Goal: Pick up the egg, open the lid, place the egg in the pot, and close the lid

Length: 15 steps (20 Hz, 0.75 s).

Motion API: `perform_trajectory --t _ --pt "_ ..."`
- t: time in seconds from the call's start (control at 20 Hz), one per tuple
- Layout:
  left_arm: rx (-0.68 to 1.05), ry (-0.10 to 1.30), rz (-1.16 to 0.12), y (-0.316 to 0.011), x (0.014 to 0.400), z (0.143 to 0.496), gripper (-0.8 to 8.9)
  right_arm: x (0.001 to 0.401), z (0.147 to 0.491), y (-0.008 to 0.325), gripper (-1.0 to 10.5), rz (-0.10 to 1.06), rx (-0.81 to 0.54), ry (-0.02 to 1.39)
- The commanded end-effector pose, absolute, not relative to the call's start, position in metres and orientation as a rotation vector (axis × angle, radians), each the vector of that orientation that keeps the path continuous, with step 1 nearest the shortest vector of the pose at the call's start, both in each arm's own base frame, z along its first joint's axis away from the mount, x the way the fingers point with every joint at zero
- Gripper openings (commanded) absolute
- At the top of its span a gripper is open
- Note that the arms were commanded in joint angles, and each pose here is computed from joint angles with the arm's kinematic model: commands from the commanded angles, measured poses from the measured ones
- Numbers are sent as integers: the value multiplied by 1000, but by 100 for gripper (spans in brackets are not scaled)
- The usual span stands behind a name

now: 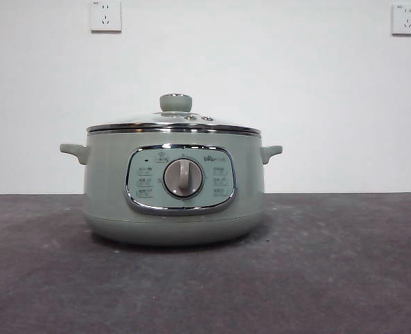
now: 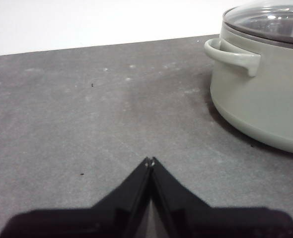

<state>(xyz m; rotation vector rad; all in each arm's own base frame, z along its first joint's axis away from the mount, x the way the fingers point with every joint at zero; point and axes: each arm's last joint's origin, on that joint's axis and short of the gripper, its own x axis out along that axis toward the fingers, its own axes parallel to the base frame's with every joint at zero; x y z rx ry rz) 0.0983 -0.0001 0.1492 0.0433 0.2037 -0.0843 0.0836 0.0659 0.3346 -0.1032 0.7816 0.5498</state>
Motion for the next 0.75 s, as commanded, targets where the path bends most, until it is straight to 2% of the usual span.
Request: perform_trajectory --t 0.05,0.25,0.45,0.65,0.75 --pt "33 216 -79 0 99 146 -4 83 333 64 3 508 -102 766" --pt "33 218 -79 0 99 145 -4 76 341 47 3 443 -120 648" --pt "33 219 -79 0 99 145 -4 67 341 20 3 222 24 341" --pt "33 219 -79 0 99 145 -4 66 293 5 3 21 45 141" --pt "33 219 -79 0 99 145 -4 73 262 1 3 -34 46 88"
